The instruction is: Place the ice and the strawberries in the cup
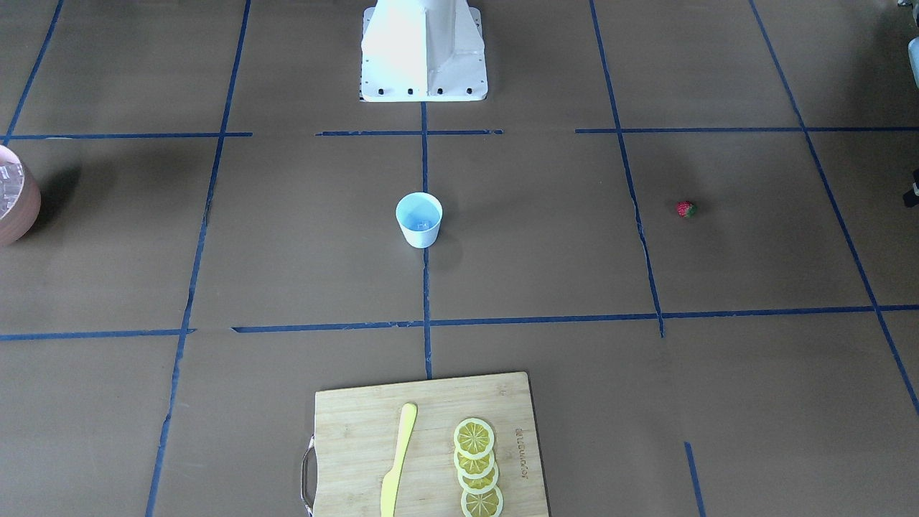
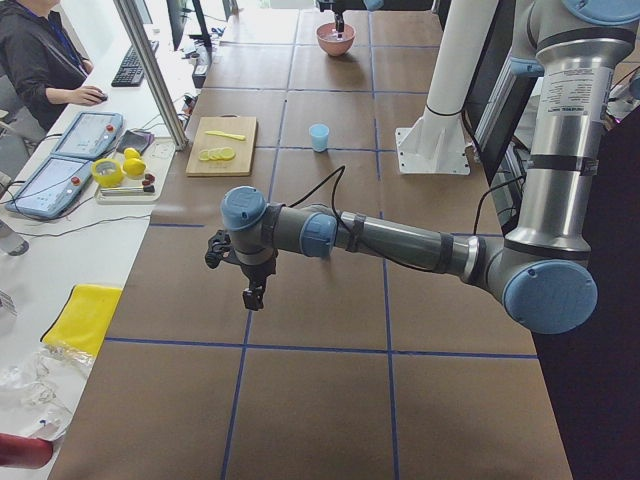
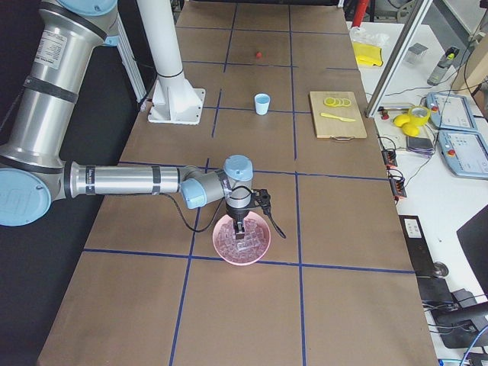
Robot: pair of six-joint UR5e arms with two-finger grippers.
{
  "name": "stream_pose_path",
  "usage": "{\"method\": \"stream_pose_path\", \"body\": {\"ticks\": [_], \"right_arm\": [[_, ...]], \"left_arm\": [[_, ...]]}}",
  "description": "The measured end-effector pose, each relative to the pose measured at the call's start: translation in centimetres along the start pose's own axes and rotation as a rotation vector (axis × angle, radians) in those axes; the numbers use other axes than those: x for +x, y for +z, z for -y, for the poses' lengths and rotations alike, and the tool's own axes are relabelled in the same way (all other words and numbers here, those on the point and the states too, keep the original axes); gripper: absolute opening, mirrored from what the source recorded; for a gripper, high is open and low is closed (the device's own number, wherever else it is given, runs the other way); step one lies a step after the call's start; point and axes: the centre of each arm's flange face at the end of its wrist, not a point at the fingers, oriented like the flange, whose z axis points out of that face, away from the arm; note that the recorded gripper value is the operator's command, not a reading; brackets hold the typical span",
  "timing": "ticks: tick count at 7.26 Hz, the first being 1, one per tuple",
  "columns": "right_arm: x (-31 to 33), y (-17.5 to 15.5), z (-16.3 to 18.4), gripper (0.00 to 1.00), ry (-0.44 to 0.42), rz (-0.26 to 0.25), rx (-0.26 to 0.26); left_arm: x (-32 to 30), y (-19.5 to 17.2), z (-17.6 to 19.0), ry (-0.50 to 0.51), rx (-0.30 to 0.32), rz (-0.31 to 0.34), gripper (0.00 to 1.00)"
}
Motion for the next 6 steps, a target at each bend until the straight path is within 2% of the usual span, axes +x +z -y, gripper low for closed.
{"method": "stream_pose_path", "body": {"ticks": [6], "right_arm": [[0.14, 1.05, -0.33, 0.63, -0.009, -0.008, -0.023]], "left_arm": [[0.05, 0.0, 0.02, -0.001, 0.0, -0.001, 1.0]]}}
